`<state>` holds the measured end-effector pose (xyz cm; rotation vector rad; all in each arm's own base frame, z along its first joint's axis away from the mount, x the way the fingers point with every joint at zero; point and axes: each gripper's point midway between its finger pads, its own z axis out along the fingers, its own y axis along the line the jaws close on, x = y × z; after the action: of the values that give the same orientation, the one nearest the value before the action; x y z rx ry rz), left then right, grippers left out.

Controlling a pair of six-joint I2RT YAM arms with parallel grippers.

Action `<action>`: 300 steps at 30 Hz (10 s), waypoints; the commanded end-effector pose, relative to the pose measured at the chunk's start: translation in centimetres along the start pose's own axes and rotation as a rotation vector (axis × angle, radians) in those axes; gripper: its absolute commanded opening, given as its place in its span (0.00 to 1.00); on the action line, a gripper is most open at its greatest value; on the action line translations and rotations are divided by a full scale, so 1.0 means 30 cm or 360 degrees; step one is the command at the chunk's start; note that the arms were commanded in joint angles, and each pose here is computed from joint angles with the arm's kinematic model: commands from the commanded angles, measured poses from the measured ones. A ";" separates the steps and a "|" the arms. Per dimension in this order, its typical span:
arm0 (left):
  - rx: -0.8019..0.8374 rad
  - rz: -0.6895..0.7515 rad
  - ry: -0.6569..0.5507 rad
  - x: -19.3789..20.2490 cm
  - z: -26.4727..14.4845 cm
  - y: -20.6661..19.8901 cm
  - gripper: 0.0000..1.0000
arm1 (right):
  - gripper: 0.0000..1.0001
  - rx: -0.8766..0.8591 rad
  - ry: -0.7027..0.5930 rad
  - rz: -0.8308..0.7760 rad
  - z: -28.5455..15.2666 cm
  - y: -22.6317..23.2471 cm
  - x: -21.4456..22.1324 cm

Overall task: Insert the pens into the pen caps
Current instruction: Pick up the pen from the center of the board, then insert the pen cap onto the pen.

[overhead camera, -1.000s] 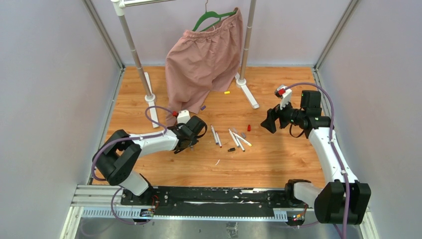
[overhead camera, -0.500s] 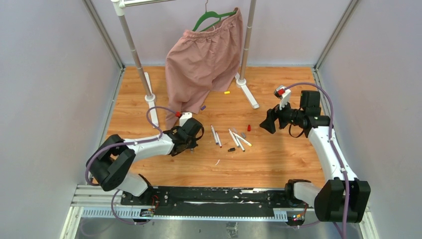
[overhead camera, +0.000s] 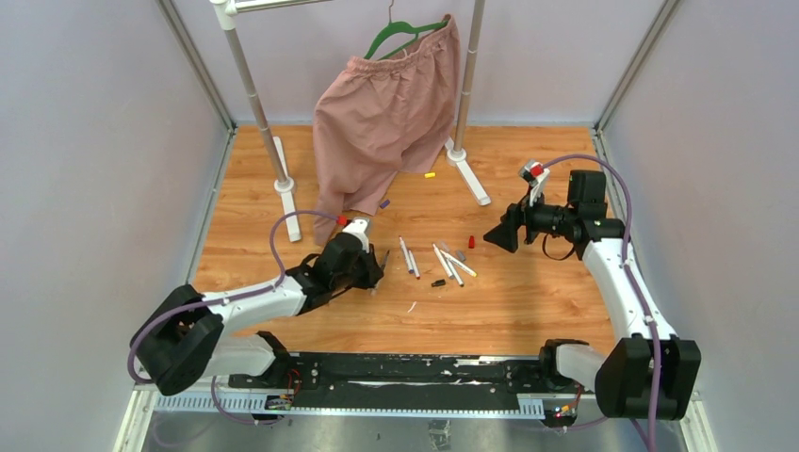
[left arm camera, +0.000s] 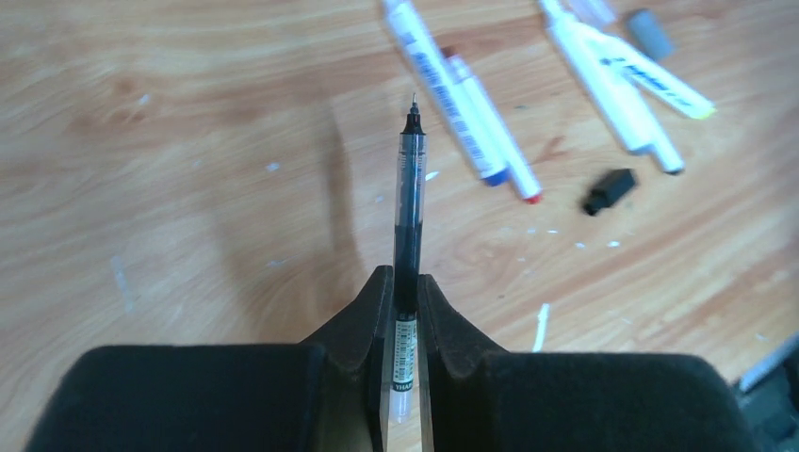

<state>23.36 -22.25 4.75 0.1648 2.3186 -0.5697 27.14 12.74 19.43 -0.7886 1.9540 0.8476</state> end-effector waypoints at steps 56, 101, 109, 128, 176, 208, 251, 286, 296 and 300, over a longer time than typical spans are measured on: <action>0.1459 -0.0083 -0.0380 -0.221 -0.110 -0.639 0.00 | 0.65 -0.0738 -0.0006 0.0673 0.192 0.301 -0.021; 0.1720 -0.0376 -0.0269 -0.132 -0.120 -0.686 0.51 | 0.00 -0.0717 -0.0004 0.0670 0.208 0.315 -0.034; 0.1719 -0.0380 -0.0264 -0.129 -0.111 -0.691 0.03 | 0.00 -0.0730 -0.0012 0.0670 0.206 0.318 -0.035; 0.1074 0.0577 -0.0433 -0.057 -0.210 -0.412 0.00 | 0.71 -0.0401 0.0005 -0.0411 0.071 0.247 -0.025; 0.0766 0.0608 -0.0648 -0.014 -0.252 -0.200 0.00 | 0.37 0.0158 0.1119 -0.0066 0.566 -0.087 0.352; 0.0789 0.0590 -0.0626 -0.009 -0.253 -0.210 0.00 | 0.36 0.0123 0.1046 0.0203 0.573 -0.101 0.333; 0.0851 0.0580 -0.0598 -0.004 -0.253 -0.237 0.00 | 0.12 0.0246 0.1242 -0.0078 0.542 -0.172 0.399; 0.1437 0.0532 -0.0015 0.096 -0.277 -0.491 0.00 | 0.00 -0.0851 0.0415 -0.2234 0.197 0.177 0.120; 0.1448 0.0381 0.0312 0.164 -0.190 -0.524 0.00 | 0.00 -0.0876 0.0454 -0.2468 0.166 0.197 0.164; 0.1453 0.0333 0.0365 0.161 -0.173 -0.543 0.00 | 0.00 -0.0901 0.0509 -0.2545 0.172 0.206 0.192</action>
<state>12.28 -33.64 9.43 0.9208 2.0339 -1.4426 23.36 19.50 15.15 -2.2840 0.7507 0.2158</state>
